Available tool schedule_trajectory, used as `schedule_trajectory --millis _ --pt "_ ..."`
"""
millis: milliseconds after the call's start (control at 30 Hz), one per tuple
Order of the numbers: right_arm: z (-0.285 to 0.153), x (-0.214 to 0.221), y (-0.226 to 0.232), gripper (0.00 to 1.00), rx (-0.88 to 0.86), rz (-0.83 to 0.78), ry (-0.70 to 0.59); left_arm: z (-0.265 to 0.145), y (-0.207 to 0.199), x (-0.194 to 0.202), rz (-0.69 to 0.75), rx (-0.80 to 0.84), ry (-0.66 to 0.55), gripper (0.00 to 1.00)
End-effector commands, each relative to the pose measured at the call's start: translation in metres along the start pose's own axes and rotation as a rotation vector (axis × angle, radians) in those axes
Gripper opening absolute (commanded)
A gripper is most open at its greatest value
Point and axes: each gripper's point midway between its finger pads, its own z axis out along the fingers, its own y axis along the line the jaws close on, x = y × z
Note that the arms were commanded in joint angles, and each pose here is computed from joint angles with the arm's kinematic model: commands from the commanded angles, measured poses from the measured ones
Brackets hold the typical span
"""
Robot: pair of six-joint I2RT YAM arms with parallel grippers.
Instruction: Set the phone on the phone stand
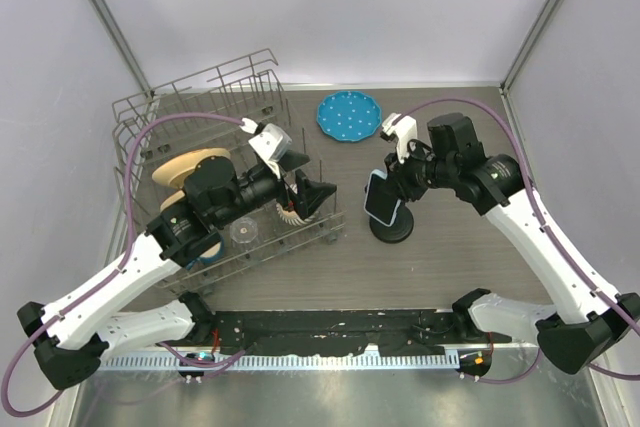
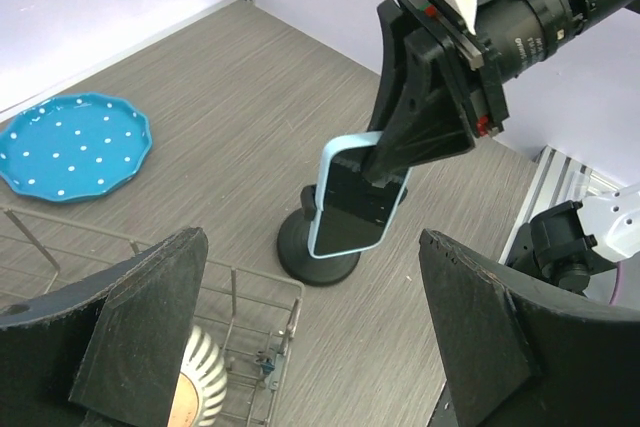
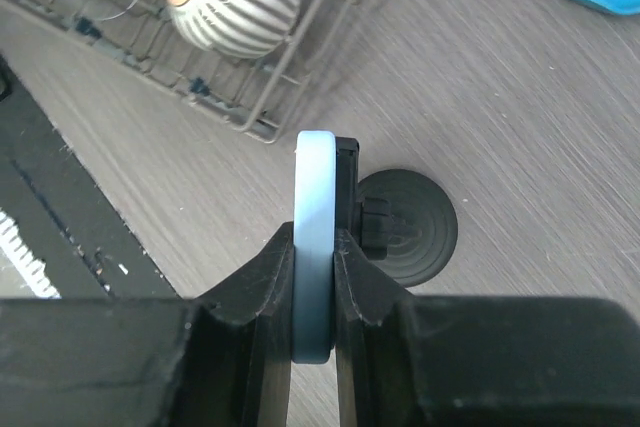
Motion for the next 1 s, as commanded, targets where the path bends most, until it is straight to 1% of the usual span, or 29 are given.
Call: schedule_trajectory --millis 0,100,133,200,233,267,300,333,367,400,467,500,533,633,667,700,733,800,833,967 --pt "-0.015 0.004 0.025 0.01 -0.128 -0.108 -0.009 -0.004 -0.003 -0.009 0.020 0.001 -0.031 0.91" --pt "-0.015 0.009 0.020 0.04 -0.092 -0.112 -0.005 -0.002 -0.005 -0.007 0.019 0.008 -0.024 0.91" --pt "-0.016 0.008 0.017 0.15 -0.071 -0.112 -0.012 -0.002 -0.006 -0.007 0.021 0.011 -0.025 0.91" --pt "-0.018 0.012 0.003 0.31 0.018 -0.094 -0.002 -0.002 -0.006 -0.006 0.023 0.011 -0.022 0.91" --pt "-0.019 0.012 -0.003 0.42 0.053 -0.083 0.000 -0.002 -0.007 -0.006 0.021 0.013 -0.025 0.90" --pt "-0.022 0.014 -0.011 0.49 0.109 -0.069 0.001 -0.002 -0.007 -0.006 0.021 0.014 -0.024 0.90" --pt "-0.025 0.017 -0.027 0.54 0.214 -0.023 0.009 -0.002 -0.008 -0.007 0.023 0.014 -0.026 0.91" --pt "-0.027 0.020 -0.035 0.60 0.266 -0.001 0.016 -0.002 -0.008 -0.005 0.023 0.015 -0.021 0.91" --pt "-0.029 0.022 -0.040 0.62 0.306 0.030 0.020 -0.001 -0.007 -0.005 0.022 0.012 -0.020 0.90" --pt "-0.035 0.026 -0.051 0.63 0.384 0.063 0.029 -0.002 -0.007 -0.005 0.026 0.011 -0.022 0.91" --pt "-0.036 0.026 -0.048 0.78 0.394 0.149 0.013 -0.001 -0.007 -0.004 0.027 0.009 -0.019 0.91" --pt "-0.043 0.025 -0.051 0.78 0.431 0.178 -0.002 -0.001 -0.007 -0.003 0.027 0.009 -0.018 0.91" --pt "-0.044 0.023 -0.050 0.78 0.447 0.265 -0.035 -0.001 -0.008 -0.003 0.027 0.012 -0.017 0.90" --pt "-0.057 0.017 -0.049 0.81 0.482 0.372 -0.098 0.001 -0.008 -0.001 0.028 0.012 -0.011 0.90" --pt "-0.058 0.015 -0.045 0.81 0.475 0.432 -0.116 0.001 -0.008 0.000 0.026 0.013 -0.006 0.90" --pt "-0.059 0.017 -0.042 0.81 0.465 0.454 -0.113 0.002 -0.009 0.000 0.026 0.015 -0.007 0.90" --pt "-0.055 0.014 -0.029 0.81 0.388 0.466 -0.114 0.002 -0.010 0.000 0.026 0.019 -0.007 0.90" --pt "-0.048 0.016 -0.011 0.82 0.288 0.469 -0.092 0.001 -0.010 0.000 0.029 0.021 -0.006 0.90" --pt "-0.049 0.016 -0.005 0.82 0.254 0.469 -0.101 0.001 -0.010 0.000 0.031 0.020 -0.008 0.90" --pt "-0.043 0.026 -0.006 0.82 0.257 0.441 -0.113 0.001 -0.011 0.000 0.031 0.024 -0.008 0.90"
